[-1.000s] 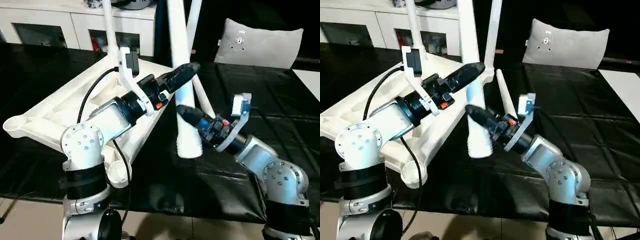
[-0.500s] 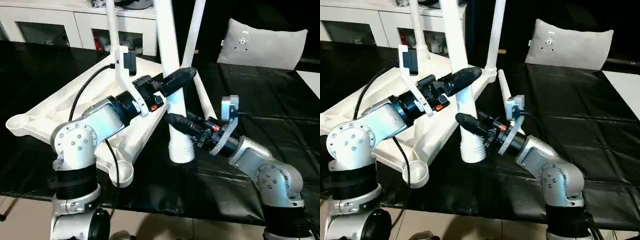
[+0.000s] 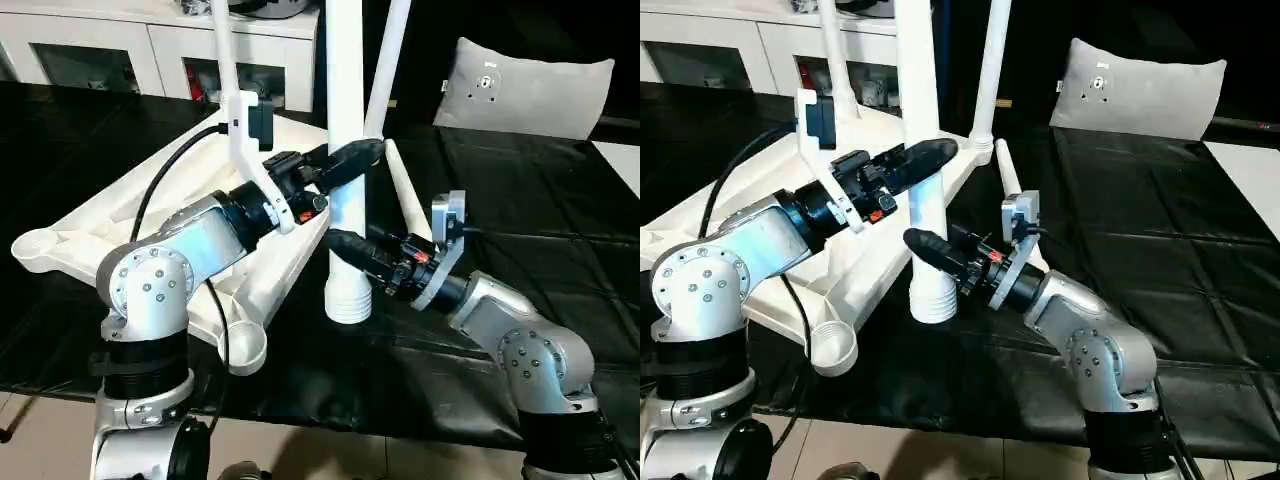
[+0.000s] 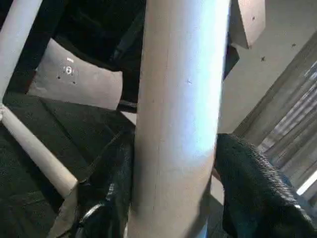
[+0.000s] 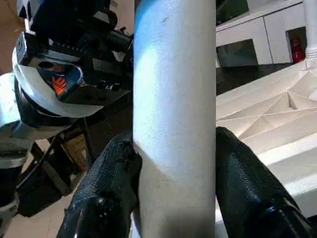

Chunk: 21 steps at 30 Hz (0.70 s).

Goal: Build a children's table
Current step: Pick table leg

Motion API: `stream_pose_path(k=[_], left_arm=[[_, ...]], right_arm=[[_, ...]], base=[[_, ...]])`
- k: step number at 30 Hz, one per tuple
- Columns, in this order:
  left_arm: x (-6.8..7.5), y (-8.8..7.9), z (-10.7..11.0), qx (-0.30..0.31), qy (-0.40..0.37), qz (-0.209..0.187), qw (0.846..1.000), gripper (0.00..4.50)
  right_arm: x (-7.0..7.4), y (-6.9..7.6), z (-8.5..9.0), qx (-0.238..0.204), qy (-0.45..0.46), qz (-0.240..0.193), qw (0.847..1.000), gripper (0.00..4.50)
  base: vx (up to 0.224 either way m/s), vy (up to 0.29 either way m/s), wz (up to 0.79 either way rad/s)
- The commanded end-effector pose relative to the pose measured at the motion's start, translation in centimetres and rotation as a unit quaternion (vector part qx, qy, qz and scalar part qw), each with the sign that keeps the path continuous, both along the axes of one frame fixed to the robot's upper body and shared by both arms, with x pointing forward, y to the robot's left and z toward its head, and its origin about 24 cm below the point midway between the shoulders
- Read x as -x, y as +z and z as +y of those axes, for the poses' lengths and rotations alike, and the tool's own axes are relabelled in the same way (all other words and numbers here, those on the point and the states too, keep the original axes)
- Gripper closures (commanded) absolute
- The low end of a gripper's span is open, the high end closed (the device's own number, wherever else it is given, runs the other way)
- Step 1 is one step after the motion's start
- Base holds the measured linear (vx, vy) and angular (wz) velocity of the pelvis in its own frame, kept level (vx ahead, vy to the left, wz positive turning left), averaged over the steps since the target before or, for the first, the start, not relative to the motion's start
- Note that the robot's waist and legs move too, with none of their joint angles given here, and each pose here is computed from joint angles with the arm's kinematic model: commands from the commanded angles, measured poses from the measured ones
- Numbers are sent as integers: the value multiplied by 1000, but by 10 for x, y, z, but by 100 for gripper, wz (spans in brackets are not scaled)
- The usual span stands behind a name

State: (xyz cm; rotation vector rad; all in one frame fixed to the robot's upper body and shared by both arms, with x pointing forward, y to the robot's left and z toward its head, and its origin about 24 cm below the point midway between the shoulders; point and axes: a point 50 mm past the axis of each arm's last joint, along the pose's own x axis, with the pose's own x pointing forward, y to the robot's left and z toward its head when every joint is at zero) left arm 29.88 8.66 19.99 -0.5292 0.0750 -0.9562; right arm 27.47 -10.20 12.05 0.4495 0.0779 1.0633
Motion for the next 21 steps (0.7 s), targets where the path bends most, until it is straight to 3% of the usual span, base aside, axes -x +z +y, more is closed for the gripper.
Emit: stream_pose_path(k=[1, 7, 20, 21], left_arm=[[9, 7, -11, 4, -42, -28, 999, 225], [7, 3, -8, -11, -28, -32, 999, 263], [-3, 6, 0, -16, 7, -41, 999, 267], [-4, 7, 0, -17, 9, -40, 999, 267]], right_arm=[[-6, -6, -7, 24, -30, 12, 999, 264], [-7, -5, -8, 29, -33, 6, 999, 264], [-10, -1, -7, 48, -40, -8, 998, 265], [-11, 0, -7, 47, -40, -7, 998, 196]], base=[[0, 0, 0], [0, 0, 0], [0, 0, 0], [0, 0, 0]])
